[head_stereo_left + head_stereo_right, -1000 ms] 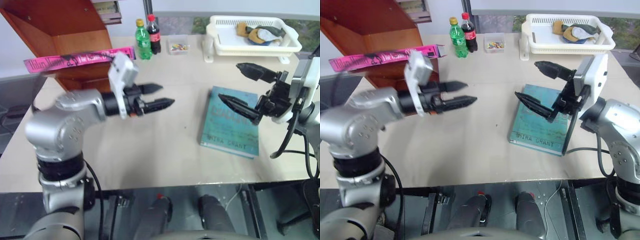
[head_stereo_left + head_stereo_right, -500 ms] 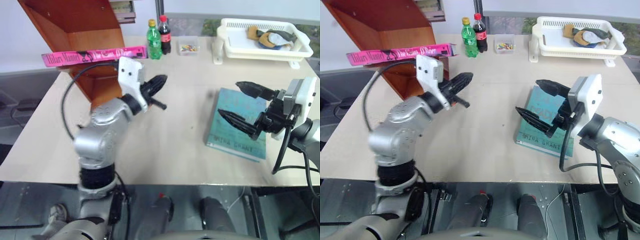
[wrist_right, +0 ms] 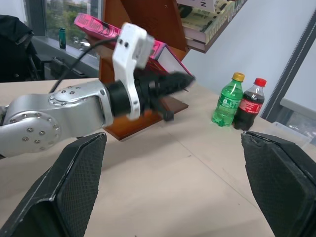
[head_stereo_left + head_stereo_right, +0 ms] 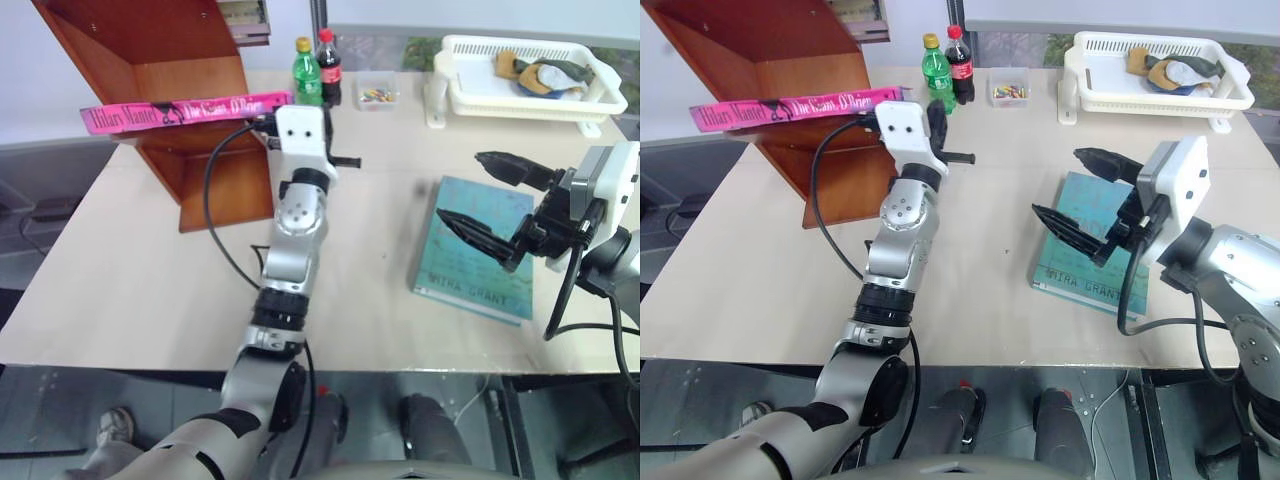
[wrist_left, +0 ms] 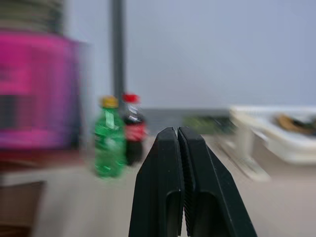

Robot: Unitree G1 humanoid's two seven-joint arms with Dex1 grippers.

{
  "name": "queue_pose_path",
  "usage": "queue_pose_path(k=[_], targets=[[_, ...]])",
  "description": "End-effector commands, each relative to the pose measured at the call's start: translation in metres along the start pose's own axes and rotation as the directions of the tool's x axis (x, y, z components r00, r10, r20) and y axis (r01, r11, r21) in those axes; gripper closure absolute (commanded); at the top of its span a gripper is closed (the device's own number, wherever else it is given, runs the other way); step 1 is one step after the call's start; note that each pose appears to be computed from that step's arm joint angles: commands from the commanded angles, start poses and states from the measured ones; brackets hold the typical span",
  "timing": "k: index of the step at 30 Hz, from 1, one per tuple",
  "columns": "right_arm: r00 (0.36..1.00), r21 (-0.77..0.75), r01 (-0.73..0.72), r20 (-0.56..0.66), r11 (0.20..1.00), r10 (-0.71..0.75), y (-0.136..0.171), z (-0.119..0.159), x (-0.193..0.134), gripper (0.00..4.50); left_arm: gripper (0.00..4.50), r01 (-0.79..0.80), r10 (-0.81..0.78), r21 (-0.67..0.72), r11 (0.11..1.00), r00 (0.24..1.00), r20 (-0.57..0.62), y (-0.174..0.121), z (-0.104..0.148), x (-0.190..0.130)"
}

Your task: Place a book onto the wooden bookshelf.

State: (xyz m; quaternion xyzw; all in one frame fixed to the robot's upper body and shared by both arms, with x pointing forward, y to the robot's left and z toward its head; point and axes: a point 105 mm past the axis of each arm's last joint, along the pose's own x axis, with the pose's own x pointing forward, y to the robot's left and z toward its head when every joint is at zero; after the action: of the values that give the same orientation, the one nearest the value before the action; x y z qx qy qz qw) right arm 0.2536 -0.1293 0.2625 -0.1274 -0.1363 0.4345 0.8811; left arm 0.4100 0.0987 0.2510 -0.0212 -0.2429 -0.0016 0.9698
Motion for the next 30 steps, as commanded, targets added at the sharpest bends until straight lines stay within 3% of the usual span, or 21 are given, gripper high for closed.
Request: queue_pose_path(k=[1, 5, 16, 21, 23, 27, 30], targets=[[0.999, -0.057, 0.007, 0.036, 0.998, -0.005, 0.0, 0.016, -0.002, 0.0, 4.37, -0.218, 0.216, 0.009, 0.976, 0.971, 0.102, 0.032, 0.021, 0.002], [0.999, -0.057, 0.007, 0.037, 0.998, -0.005, 0.001, 0.017, -0.001, 0.0, 4.37, -0.303, 0.301, 0.005, 0.953, 0.949, 0.098, 0.046, 0.022, 0.003], [0.999, -0.055, 0.018, 0.045, 0.998, -0.015, 0.001, 0.018, -0.001, 0.0, 4.37, 0.076, -0.072, -0.043, 0.996, 0.994, 0.079, -0.014, 0.015, -0.008], [0.999, -0.053, 0.026, 0.041, 0.998, -0.024, 0.001, 0.017, -0.002, 0.0, 4.37, 0.103, -0.097, -0.082, 0.991, 0.992, 0.082, -0.03, 0.02, -0.002], [0.999, -0.053, 0.027, 0.04, 0.998, -0.024, 0.001, 0.017, -0.002, 0.0, 4.37, 0.065, -0.061, -0.073, 0.995, 0.996, 0.066, -0.027, 0.016, 0.004], [0.999, -0.053, 0.03, 0.041, 0.998, -0.028, 0.002, 0.018, -0.002, 0.0, 4.37, -0.108, 0.111, -0.046, 0.993, 0.991, 0.074, 0.009, 0.019, 0.014], [0.999, -0.053, 0.034, 0.04, 0.998, -0.032, 0.002, 0.018, -0.003, 0.0, 4.37, -0.144, 0.147, -0.041, 0.989, 0.986, 0.079, 0.023, 0.019, 0.013]])
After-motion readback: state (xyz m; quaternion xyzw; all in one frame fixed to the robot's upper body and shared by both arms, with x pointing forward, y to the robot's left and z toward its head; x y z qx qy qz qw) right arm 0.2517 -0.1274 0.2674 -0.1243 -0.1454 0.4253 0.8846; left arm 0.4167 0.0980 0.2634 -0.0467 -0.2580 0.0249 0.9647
